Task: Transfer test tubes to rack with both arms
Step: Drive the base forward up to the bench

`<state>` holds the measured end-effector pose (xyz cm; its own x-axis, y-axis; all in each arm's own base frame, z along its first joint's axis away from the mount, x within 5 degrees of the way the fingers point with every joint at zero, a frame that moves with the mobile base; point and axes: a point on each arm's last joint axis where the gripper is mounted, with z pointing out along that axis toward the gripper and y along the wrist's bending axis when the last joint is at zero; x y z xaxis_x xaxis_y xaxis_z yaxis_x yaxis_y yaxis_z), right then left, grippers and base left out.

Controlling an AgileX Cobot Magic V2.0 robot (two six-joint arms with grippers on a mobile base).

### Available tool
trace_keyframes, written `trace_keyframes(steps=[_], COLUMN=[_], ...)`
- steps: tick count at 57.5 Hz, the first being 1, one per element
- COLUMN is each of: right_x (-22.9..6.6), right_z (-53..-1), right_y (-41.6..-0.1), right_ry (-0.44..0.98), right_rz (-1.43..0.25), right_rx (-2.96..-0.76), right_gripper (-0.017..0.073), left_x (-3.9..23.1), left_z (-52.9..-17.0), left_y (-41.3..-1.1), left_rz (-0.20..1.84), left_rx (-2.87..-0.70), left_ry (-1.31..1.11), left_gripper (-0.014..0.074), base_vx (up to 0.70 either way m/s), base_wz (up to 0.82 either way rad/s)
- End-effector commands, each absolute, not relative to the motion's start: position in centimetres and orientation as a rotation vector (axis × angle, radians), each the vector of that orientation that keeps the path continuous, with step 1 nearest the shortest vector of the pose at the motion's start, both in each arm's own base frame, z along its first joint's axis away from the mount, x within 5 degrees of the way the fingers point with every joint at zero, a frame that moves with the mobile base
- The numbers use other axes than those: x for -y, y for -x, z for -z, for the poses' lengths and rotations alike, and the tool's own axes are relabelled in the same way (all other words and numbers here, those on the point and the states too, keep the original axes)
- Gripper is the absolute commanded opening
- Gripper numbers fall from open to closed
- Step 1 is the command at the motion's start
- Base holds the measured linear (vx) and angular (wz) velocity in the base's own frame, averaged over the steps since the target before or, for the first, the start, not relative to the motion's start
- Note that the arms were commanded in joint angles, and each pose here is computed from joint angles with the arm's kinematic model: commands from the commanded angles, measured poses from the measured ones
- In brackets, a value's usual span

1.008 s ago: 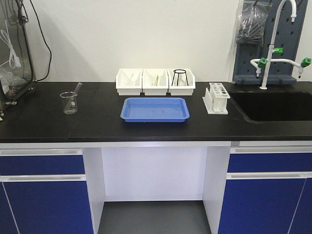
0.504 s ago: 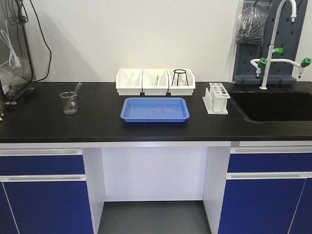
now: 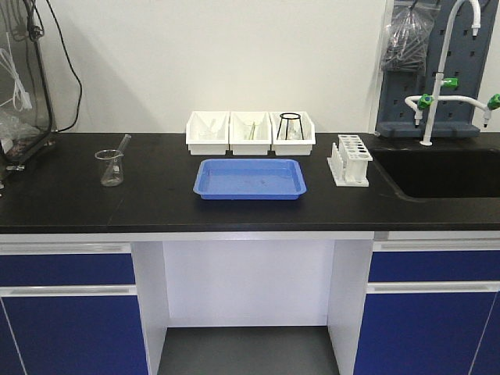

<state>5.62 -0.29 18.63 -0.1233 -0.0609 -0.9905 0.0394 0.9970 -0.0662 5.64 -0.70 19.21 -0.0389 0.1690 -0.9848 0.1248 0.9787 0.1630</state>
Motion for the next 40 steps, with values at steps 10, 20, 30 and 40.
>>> trace_keyframes(steps=[10, 20, 30, 40], right_x=[0.29, 0.29, 0.29, 0.29], right_z=[-19.13, -19.13, -19.13, -19.13], right_y=[-5.67, -5.67, -5.67, -5.67], right_ry=[0.02, 0.02, 0.02, 0.02], right_rz=[0.095, 0.095, 0.095, 0.095], right_rx=[-1.604, -1.604, -1.604, -1.604], right_gripper=[-0.0008, -0.0008, -0.0008, -0.0008], left_x=[0.64, 0.64, 0.65, 0.65], left_z=[-19.15, -19.15, -19.15, -19.15], left_y=[-5.63, -5.63, -5.63, -5.63], left_rz=[-0.033, -0.033, -0.031, -0.031], left_rx=[-1.546, -1.546, -1.546, -1.546], left_ry=[-0.204, -0.204, -0.205, -0.205], left_gripper=[-0.002, -0.002, -0.002, -0.002], base_vx=[0.15, 0.21, 0.24, 0.3], base_wz=[-0.01, -0.03, 0.06, 0.1])
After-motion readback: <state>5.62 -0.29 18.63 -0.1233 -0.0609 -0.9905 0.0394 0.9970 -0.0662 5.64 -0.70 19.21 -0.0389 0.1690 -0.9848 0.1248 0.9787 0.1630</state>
